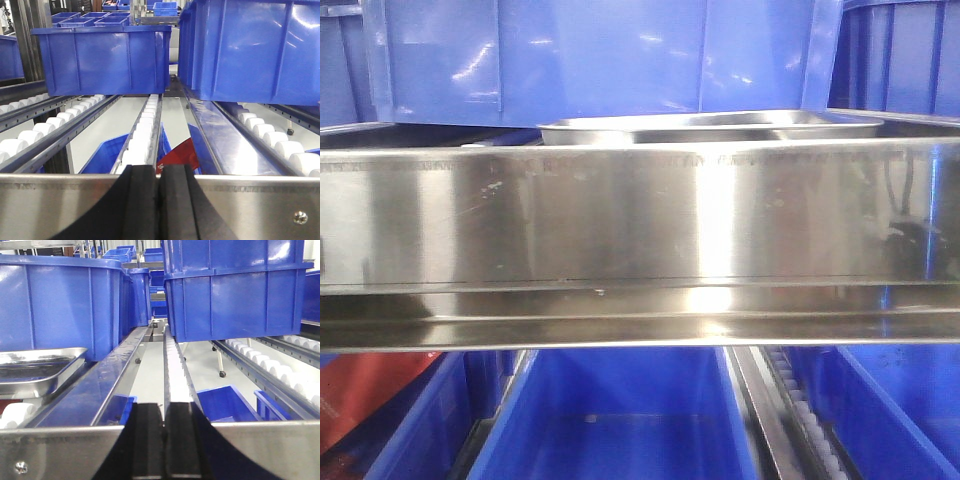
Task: Stack silver trays without gaps
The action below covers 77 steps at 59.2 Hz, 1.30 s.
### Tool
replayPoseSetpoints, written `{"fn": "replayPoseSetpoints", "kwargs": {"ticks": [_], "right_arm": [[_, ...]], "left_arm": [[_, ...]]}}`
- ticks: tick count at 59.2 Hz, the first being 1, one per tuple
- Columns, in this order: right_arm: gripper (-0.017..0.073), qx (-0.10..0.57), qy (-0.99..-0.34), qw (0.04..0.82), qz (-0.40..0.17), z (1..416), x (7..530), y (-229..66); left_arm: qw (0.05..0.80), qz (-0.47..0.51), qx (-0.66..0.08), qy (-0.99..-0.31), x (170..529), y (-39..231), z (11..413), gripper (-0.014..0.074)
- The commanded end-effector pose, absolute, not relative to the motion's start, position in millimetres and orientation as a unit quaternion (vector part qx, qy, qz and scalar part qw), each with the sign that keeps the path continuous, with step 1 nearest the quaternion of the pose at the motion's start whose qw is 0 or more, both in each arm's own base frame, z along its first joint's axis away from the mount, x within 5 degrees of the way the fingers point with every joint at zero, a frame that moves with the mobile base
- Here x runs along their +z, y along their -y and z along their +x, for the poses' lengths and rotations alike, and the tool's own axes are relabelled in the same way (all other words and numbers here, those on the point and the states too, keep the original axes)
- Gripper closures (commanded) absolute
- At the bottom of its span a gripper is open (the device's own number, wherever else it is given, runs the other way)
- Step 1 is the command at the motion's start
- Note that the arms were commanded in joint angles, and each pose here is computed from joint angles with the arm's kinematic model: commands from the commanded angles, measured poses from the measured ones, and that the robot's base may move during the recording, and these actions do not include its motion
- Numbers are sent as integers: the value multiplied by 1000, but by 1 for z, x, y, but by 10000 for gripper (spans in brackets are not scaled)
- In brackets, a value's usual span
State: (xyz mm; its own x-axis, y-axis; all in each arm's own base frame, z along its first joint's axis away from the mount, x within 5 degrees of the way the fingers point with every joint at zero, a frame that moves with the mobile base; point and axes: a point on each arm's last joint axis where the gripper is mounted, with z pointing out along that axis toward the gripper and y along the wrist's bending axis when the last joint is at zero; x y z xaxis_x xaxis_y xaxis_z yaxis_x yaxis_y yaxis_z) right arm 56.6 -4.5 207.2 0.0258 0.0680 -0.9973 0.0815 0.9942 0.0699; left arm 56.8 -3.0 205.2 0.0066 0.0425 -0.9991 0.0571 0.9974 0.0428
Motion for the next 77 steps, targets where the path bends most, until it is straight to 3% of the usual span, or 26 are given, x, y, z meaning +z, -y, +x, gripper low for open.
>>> {"fn": "replayPoseSetpoints", "kwargs": {"ticks": [1, 59, 70, 77], "right_arm": [[641, -8, -689, 722, 54, 56, 209, 5], [641, -8, -689, 722, 54, 56, 209, 5], [641, -5, -681, 730, 57, 56, 211, 5], [641, 16, -646, 759, 80, 55, 219, 6]], "left_arm": [[715, 32, -9, -698, 207, 3, 56, 599], [717, 32, -9, -697, 208, 3, 56, 599], [798, -3, -53, -601, 231, 3, 53, 599], [858, -17, -69, -508, 267, 1, 41, 599]]}}
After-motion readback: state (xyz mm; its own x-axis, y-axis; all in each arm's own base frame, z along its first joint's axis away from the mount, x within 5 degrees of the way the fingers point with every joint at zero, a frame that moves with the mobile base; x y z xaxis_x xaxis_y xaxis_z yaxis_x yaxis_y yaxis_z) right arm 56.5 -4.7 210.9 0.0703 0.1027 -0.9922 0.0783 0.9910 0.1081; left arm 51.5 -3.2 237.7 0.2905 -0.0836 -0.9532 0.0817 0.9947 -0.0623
